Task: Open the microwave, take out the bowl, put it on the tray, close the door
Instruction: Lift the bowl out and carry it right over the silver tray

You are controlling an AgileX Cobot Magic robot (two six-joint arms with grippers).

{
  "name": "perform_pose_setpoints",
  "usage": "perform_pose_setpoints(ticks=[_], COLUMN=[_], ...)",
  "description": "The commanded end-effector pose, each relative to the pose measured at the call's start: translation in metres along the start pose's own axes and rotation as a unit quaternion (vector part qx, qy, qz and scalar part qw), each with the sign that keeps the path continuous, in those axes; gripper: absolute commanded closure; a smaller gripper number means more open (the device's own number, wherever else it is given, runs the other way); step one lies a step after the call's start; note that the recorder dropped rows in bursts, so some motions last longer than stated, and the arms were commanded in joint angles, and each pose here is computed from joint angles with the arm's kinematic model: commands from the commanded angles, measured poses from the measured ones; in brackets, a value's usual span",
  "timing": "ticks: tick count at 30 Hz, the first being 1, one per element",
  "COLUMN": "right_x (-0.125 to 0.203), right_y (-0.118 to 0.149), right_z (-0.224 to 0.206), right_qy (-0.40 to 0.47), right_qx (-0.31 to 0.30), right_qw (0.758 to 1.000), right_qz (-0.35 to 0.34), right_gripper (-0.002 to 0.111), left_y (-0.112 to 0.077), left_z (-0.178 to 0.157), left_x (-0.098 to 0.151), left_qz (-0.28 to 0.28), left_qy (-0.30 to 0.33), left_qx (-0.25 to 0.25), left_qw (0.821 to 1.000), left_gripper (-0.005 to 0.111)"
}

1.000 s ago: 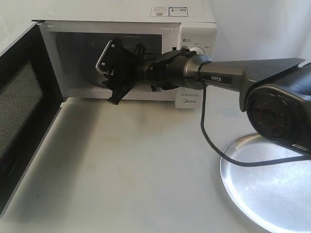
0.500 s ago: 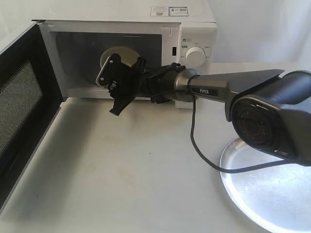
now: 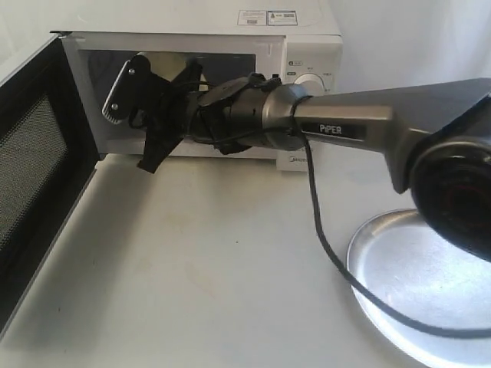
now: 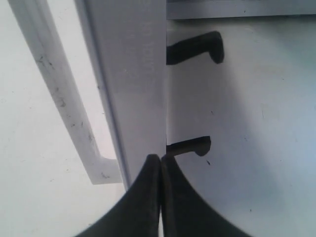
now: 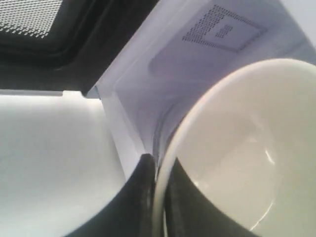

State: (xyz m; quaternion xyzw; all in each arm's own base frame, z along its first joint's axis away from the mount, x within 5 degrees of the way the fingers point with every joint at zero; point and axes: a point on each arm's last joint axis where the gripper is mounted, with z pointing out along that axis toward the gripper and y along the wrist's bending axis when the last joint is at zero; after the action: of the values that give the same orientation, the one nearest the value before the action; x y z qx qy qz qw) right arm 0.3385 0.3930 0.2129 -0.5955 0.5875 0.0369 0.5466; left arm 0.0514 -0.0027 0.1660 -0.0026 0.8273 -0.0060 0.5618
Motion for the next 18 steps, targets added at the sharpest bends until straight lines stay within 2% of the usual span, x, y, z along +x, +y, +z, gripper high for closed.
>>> perform_pose_setpoints(ticks=[1,7,13,15,16,17,18], right_x=[-0.011,0.012,0.047,0.069,0.088,0.095,0.113], right_y=[-0.015,-0.011,0.006,0.010,0.014,0.015,0.024], right_z=[-0.049,-0.103,-0.154,-0.182,-0.201,-0.207,-0.219], right_qy=[0.031,0.094,0.162,0.229,0.297,0.319,0.363], right_qx=[0.064,0.093,0.102,0.141,0.176,0.190,0.209], right_qw=[0.997,0.991,0.982,0.961,0.931,0.922,0.902], right_qz=[-0.020,-0.027,-0.006,0.068,0.116,0.109,0.103], right_gripper=[0.108,0.108,0.108,0.108,0.108,0.108,0.108], left_y=[-0.001,-0.001,-0.001,-0.001,-0.001,-0.001,-0.001], left_z=[0.000,0.000,0.000,0.000,0.000,0.000,0.000], left_x=[0.001,0.001,0.001,0.001,0.001,0.001,0.001], left_qz=[-0.002,-0.002,-0.002,-0.002,-0.002,-0.002,-0.002], left_qy=[0.000,0.000,0.000,0.000,0.000,0.000,0.000], left_qx=[0.004,0.004,0.004,0.004,0.004,0.004,0.004], left_qw=[1.000,1.000,1.000,1.000,1.000,1.000,1.000], left_gripper=[0.107,0.107,0.107,0.107,0.107,0.107,0.107])
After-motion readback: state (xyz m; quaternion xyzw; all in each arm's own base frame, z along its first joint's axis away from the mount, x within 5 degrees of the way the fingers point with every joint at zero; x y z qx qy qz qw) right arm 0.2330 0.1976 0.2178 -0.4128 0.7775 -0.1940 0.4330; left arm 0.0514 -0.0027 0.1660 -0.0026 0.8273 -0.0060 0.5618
